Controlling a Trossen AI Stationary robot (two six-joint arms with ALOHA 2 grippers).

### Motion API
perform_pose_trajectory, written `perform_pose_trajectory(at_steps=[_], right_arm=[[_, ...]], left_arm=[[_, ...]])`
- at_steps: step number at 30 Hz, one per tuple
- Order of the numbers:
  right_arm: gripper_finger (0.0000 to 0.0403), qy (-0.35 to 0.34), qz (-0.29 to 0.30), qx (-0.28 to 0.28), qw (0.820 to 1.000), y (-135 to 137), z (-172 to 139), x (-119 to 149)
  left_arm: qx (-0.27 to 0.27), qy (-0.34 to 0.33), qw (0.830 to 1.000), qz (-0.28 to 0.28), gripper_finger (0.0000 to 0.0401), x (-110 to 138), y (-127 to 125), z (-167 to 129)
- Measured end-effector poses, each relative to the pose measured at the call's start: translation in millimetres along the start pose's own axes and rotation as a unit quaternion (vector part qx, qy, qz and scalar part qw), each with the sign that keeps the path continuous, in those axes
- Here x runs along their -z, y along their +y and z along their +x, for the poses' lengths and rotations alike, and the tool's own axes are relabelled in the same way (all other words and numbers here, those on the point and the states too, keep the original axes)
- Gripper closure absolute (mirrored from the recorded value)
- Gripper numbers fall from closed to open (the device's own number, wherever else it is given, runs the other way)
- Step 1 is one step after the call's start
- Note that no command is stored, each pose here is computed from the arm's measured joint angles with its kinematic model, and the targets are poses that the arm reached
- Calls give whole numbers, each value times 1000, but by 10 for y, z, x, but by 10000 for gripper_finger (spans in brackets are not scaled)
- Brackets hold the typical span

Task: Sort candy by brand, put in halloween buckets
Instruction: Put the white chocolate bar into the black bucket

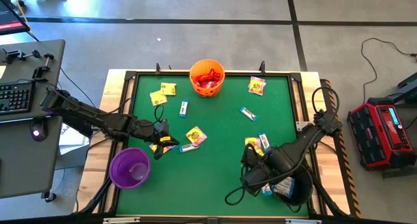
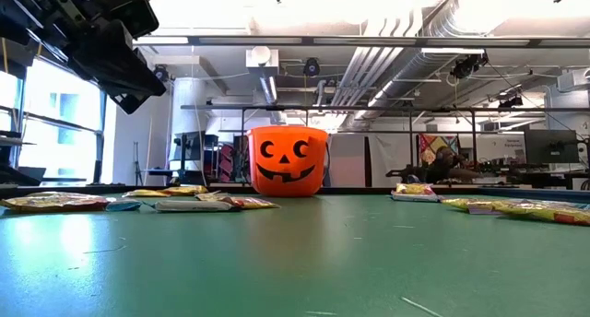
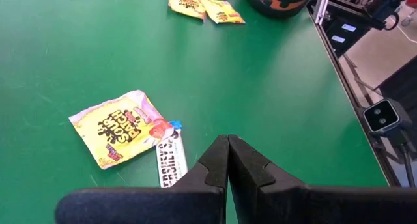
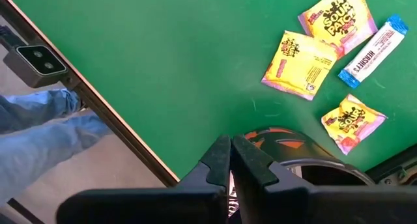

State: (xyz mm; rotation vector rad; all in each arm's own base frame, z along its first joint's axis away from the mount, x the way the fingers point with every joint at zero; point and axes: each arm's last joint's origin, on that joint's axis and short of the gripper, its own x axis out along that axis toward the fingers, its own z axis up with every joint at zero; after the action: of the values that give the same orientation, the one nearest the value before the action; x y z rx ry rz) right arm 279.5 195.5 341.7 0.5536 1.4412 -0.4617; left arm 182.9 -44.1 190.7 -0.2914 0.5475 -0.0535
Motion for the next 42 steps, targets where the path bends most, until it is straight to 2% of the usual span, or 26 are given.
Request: perform_pose_trajectory(at_steps=[12,17,20,26,33,42], right_arm=[[403,-15,-35,5,999,-2,1,-10],[403,-23,-39,-8,999,-42,-96,78],[403,-28,-33,-2,999,-138,-112,174],[403,15,-3,34,999,-486,35,449],[403,20,31,6,999,-820,112,689],[403,24,33,20,999,-940,314,788]], left_arm=[[-3,-1,1000,0,401,-1,2,-1],[-3,-1,1000,-5,401,-1,4,0],[-3,-1,1000,-5,401,-1,4,0],[-3,-1,1000,-9,401,-1,4,0],[-15,-6,1000,-1,401,-3,10,-1],[-25,-10,1000,-1,401,-6,17,0]])
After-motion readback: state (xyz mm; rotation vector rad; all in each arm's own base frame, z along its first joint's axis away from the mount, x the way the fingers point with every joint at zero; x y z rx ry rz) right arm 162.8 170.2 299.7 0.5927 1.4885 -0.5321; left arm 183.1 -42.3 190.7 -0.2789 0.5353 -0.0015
